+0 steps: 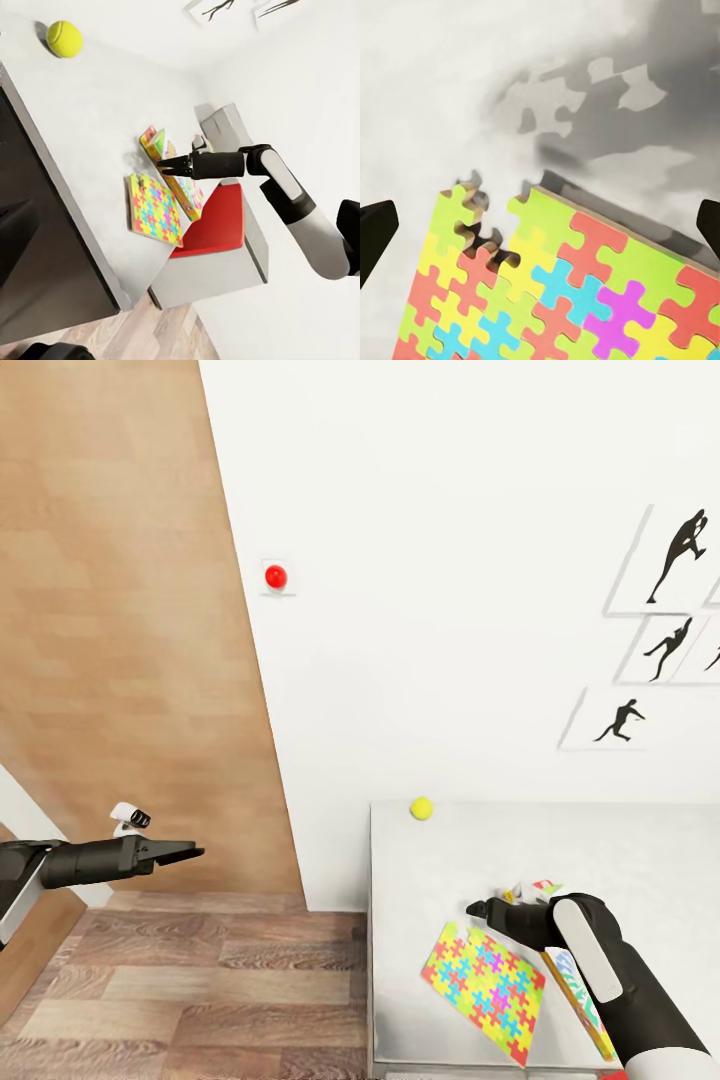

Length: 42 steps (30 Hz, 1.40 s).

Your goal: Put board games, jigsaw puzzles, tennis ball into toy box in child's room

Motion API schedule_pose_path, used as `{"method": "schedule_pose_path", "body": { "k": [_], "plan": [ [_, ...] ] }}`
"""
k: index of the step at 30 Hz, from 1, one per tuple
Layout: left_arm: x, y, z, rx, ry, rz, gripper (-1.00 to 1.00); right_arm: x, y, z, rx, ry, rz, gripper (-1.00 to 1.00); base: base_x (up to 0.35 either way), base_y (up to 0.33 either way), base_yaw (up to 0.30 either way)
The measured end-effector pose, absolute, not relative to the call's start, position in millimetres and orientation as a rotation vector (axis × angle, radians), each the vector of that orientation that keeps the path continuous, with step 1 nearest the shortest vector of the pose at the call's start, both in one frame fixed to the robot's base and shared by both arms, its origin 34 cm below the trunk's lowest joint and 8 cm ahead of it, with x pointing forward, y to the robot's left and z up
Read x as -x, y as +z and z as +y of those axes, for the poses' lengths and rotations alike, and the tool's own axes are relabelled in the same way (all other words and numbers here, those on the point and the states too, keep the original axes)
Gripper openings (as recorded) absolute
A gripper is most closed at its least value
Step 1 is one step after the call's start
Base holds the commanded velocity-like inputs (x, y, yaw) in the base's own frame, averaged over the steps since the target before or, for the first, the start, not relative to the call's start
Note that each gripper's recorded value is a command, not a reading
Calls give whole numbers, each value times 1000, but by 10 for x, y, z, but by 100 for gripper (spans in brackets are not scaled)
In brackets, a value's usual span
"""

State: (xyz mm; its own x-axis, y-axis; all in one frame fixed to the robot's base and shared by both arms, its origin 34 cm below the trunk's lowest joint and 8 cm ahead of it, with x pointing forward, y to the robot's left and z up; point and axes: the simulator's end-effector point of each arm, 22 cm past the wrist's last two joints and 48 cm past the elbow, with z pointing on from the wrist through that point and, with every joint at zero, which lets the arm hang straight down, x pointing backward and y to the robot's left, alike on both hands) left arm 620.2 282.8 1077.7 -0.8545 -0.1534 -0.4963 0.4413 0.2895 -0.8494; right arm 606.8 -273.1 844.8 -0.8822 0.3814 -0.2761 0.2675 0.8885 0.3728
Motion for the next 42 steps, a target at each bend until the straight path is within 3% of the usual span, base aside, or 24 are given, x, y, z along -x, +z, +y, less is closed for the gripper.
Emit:
{"method": "schedule_pose_path", "body": {
  "k": [42],
  "plan": [
    [-6233, 10430, 2831, -207, -1627, 2125, 100, -5952, 8128, -2734, -498, 455, 2775, 100, 0, 0, 0]
  ]
}}
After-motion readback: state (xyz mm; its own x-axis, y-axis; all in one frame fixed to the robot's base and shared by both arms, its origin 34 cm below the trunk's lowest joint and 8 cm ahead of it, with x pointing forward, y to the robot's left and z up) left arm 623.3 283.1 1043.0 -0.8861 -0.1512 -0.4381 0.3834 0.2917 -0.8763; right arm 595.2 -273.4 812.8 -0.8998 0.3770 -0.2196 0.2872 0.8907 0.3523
